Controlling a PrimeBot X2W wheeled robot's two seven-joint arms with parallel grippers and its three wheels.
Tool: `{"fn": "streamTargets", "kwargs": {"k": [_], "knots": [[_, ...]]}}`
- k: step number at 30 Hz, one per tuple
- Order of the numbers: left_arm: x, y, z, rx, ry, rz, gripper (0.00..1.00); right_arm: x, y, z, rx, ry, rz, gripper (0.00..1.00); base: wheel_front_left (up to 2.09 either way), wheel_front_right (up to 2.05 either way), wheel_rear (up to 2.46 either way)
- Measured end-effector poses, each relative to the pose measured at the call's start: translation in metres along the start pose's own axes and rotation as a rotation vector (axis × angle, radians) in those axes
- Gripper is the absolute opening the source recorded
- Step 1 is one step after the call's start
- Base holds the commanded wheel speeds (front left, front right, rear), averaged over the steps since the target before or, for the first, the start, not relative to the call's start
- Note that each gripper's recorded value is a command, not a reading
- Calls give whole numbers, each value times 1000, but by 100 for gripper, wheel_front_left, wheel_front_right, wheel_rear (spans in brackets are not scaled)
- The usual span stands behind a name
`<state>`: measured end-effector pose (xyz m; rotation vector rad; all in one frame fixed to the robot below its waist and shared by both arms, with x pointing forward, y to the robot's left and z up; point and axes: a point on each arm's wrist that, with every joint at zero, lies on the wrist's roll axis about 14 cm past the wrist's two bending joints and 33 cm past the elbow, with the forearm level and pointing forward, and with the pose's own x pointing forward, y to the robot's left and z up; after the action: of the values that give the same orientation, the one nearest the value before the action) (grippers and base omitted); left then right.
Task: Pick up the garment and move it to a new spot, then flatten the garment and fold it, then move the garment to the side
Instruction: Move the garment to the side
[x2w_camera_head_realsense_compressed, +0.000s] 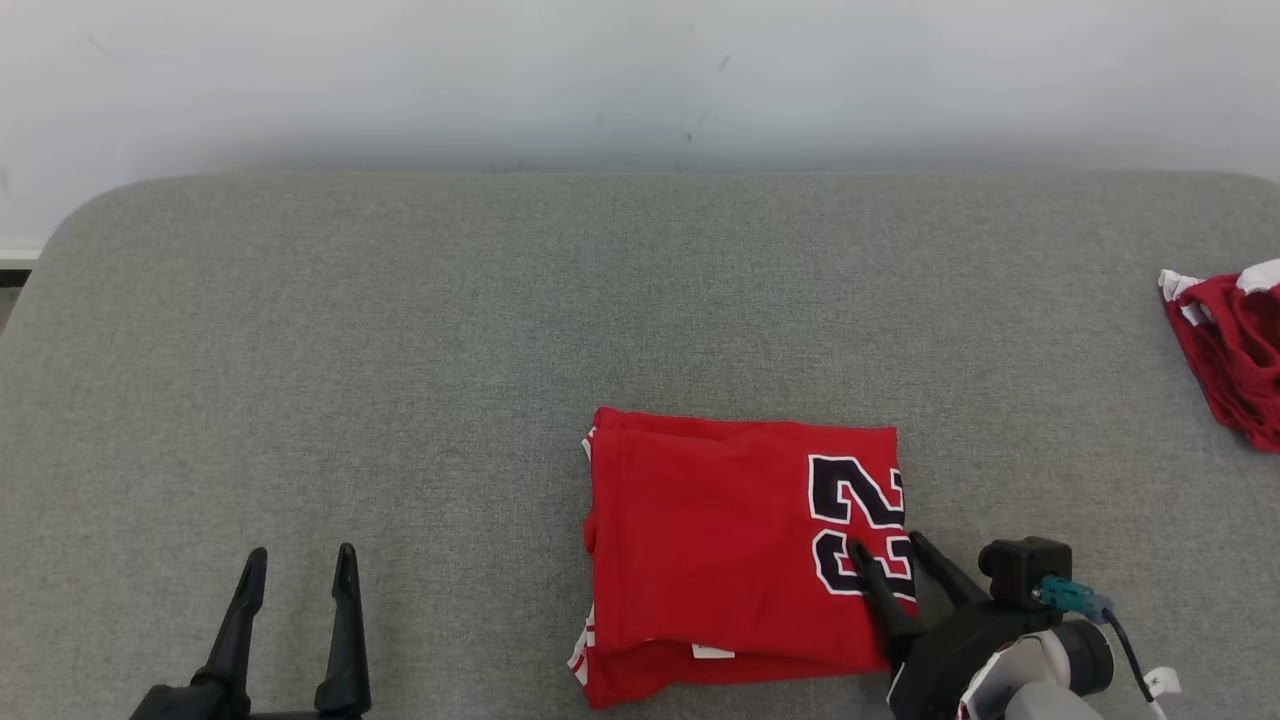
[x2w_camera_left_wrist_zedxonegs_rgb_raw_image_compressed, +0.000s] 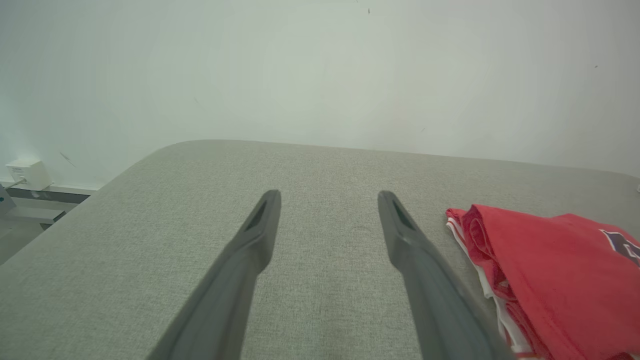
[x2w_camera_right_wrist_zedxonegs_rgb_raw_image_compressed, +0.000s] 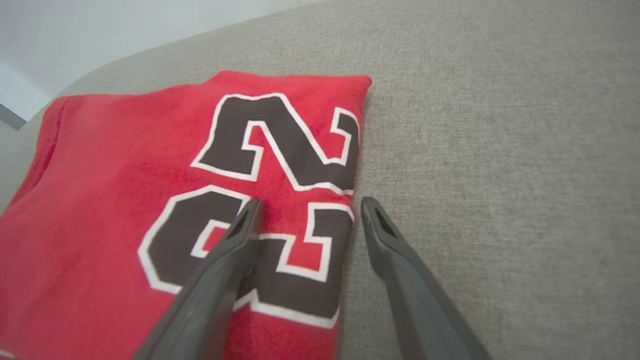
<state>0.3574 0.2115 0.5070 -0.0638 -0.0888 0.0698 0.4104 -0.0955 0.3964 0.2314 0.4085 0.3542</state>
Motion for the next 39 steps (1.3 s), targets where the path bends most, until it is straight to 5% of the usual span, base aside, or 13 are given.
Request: {"fn": "streamTargets", "kwargs": {"k": [6,7,8,9,10,21,39], "knots": [[1,-1,-2,-1,5,1,100,0,0,-16,19,42,-8,100,0,0,0],[2,-2,-2,-3,6,-1,100,1,0,-17,26,48,-11,86,0,0,0],[3,-3,-2,-3,6,-4,100,2,0,-17,32,51,-14,39,0,0,0],[4,-4,-3,-4,7,-7,100,3,-2,-18,40,54,-19,6,0,0,0],[4,-4,-3,-4,7,-7,100,3,-2,-18,40,54,-19,0,0,0,0],[13,-12,-9,-12,19,-24,100,20,-29,20,-74,12,-32,0,0,0,0],[90,-70,-23,-38,-26,-173,100,29,-175,156,-372,-130,-220,0,0,0,0]]}}
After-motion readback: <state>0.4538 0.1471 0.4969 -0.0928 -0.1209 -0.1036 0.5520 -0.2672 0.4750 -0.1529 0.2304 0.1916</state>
